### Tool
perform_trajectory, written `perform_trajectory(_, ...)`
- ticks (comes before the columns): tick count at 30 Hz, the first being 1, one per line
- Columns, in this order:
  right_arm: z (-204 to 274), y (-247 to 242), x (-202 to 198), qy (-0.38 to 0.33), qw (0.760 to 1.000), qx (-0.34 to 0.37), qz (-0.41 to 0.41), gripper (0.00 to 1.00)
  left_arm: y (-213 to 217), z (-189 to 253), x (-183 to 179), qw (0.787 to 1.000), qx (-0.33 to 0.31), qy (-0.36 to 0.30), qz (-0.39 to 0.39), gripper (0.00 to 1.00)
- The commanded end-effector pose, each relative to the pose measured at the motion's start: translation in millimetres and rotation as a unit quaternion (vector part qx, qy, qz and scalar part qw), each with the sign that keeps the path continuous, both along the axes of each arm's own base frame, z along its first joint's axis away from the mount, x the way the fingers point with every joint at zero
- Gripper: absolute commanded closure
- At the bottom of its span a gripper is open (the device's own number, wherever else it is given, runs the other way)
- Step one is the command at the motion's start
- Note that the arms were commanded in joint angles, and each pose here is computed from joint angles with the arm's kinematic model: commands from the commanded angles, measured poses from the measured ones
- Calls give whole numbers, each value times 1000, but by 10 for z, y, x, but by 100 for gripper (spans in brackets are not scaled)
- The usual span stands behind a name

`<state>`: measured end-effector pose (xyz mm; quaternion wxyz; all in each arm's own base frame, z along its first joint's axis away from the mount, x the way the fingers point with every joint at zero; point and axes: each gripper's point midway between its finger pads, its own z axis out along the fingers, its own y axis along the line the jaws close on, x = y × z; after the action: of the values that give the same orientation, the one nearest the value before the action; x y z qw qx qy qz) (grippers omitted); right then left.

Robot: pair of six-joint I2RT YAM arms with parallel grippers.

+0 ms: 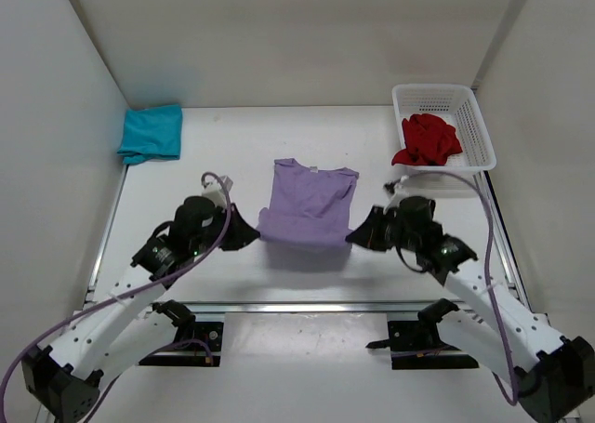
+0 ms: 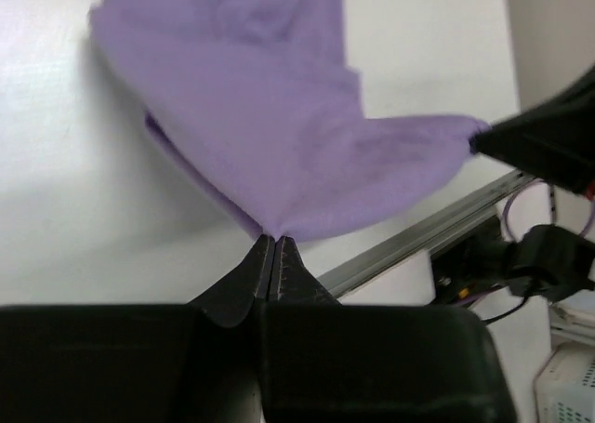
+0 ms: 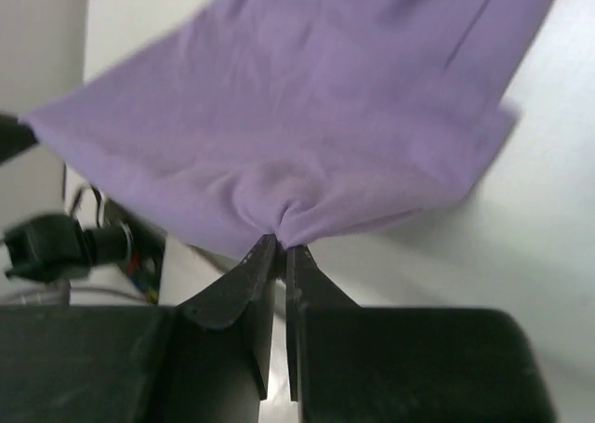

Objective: Fold and stack the t-shirts
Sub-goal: Fold the long partially folded tshirt into a neat square

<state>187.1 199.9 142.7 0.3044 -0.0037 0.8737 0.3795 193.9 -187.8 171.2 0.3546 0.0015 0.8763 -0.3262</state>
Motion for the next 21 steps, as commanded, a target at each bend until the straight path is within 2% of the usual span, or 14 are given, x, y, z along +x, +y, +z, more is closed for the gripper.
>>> perform_trajectory(1, 379, -130, 463, -52, 999, 2, 9, 100, -127, 465, 427, 998, -7, -54, 2, 100)
perform_trajectory(2, 436, -209, 670, -53, 999, 2, -1, 100, -152, 674, 579, 997, -20, -78, 12, 100)
perform_trajectory(3, 624, -215, 809, -75, 997, 11, 0, 100, -159, 591, 744, 998, -12, -65, 19, 100)
perform_trajectory(4, 550, -299, 995, -68, 998, 0, -19, 100, -122, 766, 933, 996, -24, -85, 33, 100)
perform_trajectory(6, 564, -363, 1403, -59, 998, -2, -29, 100, -185, 709, 1354, 996, -12, -75, 46, 100)
perform_trajectory(7, 588, -379, 1510, -64, 997, -4, -33, 100, -175, 509, 1533, 997, 7, -54, 53, 100)
perform_trajectory(8, 596, -355, 1704, -62, 998, 6, -33, 100, -141, 577, 1702, 996, 9, -63, 64, 100)
perform_trajectory(12, 341, -420, 2374, -28, 999, 2, -46, 100, -116, 183, 2403, 994, 27, -21, 101, 100)
perform_trajectory(13, 441, -418, 2537, -43, 998, 2, -49, 100, -73, 103, 2611, 993, 32, -15, 114, 100)
perform_trajectory(14, 212, -459, 2634, -16, 998, -9, -62, 100, -72, 43, 2683, 992, 38, -12, 117, 100)
perform_trajectory(17, 148, -494, 3071, -26, 997, -20, -76, 100, -60, -322, 3068, 989, 59, 23, 132, 99)
perform_trajectory(18, 5, -476, 3142, -12, 997, -22, -73, 99, -44, -237, 3177, 989, 56, 16, 138, 96)
perform_trajectory(19, 103, -446, 3243, -24, 997, -24, -65, 97, -47, -361, 3268, 988, 56, 29, 138, 89)
perform_trajectory(21, -69, -431, 3396, -2, 996, -40, -76, 85, 3, -405, 3411, 988, 36, 42, 145, 71)
